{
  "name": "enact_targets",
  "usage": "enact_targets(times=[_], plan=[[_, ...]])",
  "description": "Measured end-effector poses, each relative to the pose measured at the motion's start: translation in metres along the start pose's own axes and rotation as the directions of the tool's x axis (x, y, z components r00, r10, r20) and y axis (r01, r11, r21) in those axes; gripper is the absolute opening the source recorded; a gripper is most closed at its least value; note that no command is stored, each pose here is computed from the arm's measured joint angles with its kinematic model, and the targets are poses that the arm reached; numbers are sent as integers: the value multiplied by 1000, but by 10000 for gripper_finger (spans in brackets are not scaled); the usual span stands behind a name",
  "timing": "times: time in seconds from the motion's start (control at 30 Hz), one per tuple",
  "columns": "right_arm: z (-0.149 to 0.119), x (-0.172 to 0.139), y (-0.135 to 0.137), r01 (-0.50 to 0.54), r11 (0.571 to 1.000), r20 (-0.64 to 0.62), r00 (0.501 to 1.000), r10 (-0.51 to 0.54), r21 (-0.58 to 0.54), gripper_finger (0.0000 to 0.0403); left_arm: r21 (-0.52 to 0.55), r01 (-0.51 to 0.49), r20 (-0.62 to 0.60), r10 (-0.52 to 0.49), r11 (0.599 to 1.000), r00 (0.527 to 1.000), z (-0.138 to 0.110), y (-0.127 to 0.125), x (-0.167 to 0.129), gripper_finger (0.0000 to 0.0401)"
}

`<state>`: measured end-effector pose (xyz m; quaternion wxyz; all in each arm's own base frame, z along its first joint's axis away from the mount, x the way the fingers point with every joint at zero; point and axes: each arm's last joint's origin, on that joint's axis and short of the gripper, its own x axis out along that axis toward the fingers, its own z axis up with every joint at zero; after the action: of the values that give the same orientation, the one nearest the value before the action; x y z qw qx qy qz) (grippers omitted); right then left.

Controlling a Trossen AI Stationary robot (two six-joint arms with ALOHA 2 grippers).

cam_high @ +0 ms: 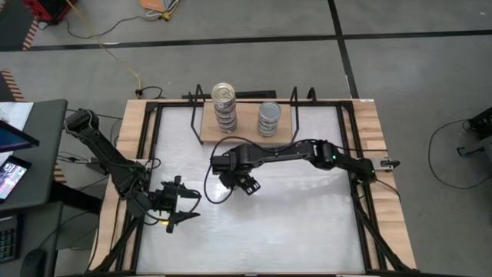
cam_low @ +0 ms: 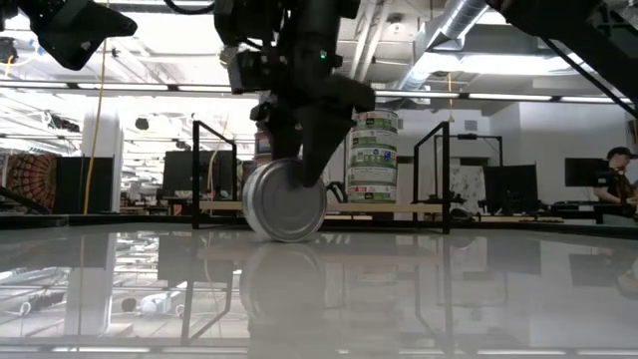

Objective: Stack canned seafood by type on shelf
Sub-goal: Stack the green tuna can on top of the other green tuna can on the shelf

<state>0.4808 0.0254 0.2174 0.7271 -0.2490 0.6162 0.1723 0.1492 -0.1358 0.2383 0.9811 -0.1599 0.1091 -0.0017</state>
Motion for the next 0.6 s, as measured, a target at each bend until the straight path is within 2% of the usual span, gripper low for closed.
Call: enact_targets(times=[0.2, 0.4, 0.6], plan=[[-2, 5, -3, -117, 993, 73, 991, 116, 13, 257, 8, -9, 5, 9, 1000, 1000, 0, 0, 0, 288], [-4, 4, -10, -134, 990, 115, 985, 130, 31, 166, 19, -17, -3, 17, 1000, 1000, -1, 1, 0, 288], [-12, 4, -14, -202, 978, 107, 975, 195, 57, 165, 26, -17, -3, 18, 1000, 1000, -1, 1, 0, 288]])
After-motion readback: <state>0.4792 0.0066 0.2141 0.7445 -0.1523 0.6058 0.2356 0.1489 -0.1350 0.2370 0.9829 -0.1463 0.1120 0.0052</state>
